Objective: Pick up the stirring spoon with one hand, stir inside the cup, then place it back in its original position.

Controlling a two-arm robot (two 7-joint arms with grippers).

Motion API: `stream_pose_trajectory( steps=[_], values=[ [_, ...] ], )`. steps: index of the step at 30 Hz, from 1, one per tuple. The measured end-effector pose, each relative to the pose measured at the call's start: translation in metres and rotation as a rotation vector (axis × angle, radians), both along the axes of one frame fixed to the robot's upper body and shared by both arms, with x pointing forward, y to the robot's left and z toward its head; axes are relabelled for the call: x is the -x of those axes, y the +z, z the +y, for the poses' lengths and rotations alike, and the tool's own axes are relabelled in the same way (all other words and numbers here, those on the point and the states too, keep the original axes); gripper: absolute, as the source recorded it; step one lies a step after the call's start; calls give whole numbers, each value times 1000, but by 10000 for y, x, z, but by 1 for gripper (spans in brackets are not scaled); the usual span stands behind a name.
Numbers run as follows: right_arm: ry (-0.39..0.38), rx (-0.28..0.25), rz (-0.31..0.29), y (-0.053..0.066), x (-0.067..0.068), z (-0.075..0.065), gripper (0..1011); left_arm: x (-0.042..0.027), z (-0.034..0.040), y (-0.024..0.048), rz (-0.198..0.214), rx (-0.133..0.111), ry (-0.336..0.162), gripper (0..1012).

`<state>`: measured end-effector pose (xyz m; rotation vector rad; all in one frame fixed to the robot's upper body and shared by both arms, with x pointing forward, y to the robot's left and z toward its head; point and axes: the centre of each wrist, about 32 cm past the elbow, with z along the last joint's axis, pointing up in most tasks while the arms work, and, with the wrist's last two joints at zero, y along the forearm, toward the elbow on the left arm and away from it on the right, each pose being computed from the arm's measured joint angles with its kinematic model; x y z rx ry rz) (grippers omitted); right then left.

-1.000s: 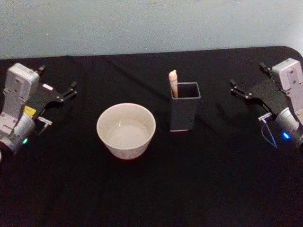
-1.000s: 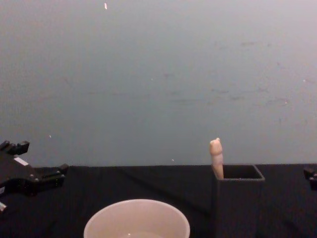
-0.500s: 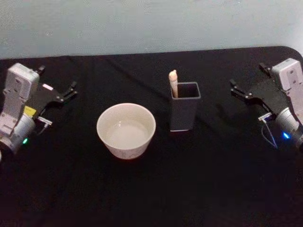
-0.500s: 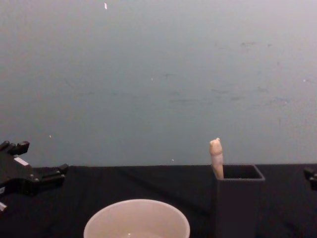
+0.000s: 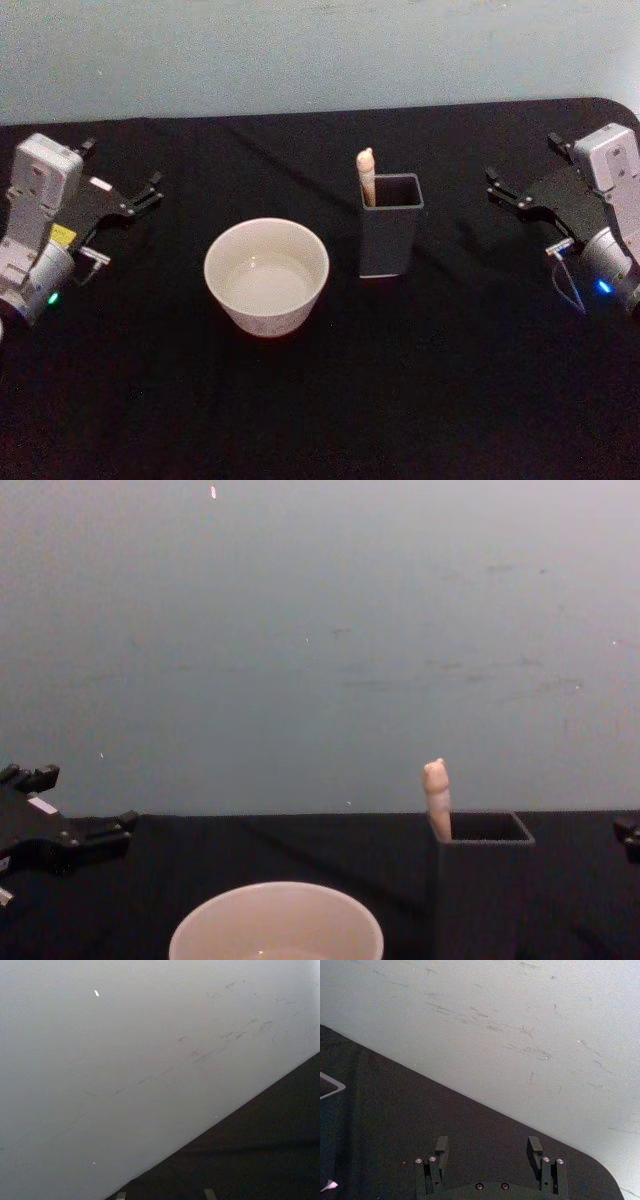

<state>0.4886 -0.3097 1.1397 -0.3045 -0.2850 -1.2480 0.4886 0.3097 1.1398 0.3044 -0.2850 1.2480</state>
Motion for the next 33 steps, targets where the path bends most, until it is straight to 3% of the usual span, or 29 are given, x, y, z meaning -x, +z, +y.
stream_pose_trajectory(
  steps=[26, 33],
  values=[
    [0, 0, 0, 2, 2, -1, 1000, 0, 0, 0, 0, 0, 0, 1001],
    [39, -33, 7, 143, 50, 34, 1000, 0, 0, 0, 0, 0, 0, 1001]
  ],
)
